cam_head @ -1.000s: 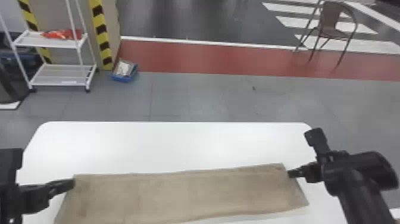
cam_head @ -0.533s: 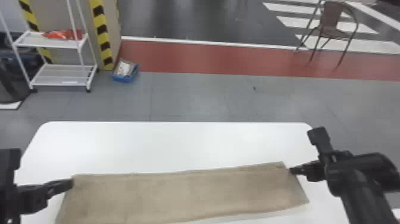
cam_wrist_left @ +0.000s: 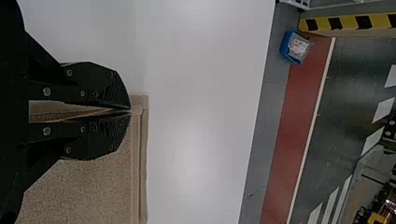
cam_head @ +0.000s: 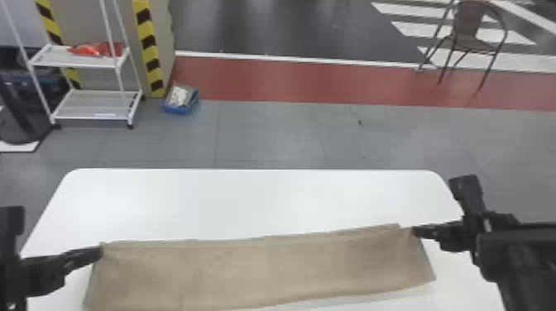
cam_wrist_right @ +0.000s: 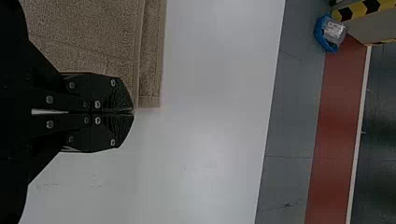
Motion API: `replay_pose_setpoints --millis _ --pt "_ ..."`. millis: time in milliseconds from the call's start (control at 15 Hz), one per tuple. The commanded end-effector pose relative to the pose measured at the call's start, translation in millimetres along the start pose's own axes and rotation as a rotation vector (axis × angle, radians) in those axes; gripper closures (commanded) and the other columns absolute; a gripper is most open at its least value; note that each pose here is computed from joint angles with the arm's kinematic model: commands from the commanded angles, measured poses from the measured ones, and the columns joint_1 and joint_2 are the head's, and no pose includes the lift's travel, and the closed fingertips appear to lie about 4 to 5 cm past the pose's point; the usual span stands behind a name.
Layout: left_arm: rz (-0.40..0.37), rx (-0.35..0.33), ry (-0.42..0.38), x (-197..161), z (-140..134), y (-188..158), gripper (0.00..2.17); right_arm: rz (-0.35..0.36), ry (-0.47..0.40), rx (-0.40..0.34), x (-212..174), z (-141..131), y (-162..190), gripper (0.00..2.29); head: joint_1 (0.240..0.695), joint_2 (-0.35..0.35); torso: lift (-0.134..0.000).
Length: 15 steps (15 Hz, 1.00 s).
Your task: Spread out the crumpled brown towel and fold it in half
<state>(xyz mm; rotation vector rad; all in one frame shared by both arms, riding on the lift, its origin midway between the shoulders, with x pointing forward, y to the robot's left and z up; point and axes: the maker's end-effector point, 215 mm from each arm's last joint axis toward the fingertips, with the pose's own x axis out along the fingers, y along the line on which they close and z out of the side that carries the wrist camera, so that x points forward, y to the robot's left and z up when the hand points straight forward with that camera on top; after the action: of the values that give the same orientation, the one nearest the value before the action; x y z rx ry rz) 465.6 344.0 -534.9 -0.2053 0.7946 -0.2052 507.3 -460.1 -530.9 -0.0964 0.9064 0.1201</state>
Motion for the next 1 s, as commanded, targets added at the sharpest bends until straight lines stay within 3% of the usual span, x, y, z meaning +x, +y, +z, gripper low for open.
replay_pose_setpoints --millis 0,400,800,933 --pt "-0.004 0.0 -0.001 1.3 0.6 -2.8 1.01 -0.004 -0.01 0.005 -0.6 3.4 -0.2 1.15 0.695 -0.132 0.0" --pt "0.002 0.006 -0.005 0.4 4.2 0.5 1.01 -0.054 -0.043 0.032 -5.4 23.5 -16.9 1.15 0.695 -0.139 0.0" --pt "-0.014 0.027 -0.009 10.4 10.0 -10.0 1.01 -0.072 0.007 0.006 11.2 17.0 -7.0 1.15 0.695 -0.146 0.0" --pt "-0.014 0.031 -0.012 9.8 11.6 -9.7 1.01 -0.062 -0.008 0.039 10.5 18.1 -6.8 1.15 0.695 -0.144 0.0"
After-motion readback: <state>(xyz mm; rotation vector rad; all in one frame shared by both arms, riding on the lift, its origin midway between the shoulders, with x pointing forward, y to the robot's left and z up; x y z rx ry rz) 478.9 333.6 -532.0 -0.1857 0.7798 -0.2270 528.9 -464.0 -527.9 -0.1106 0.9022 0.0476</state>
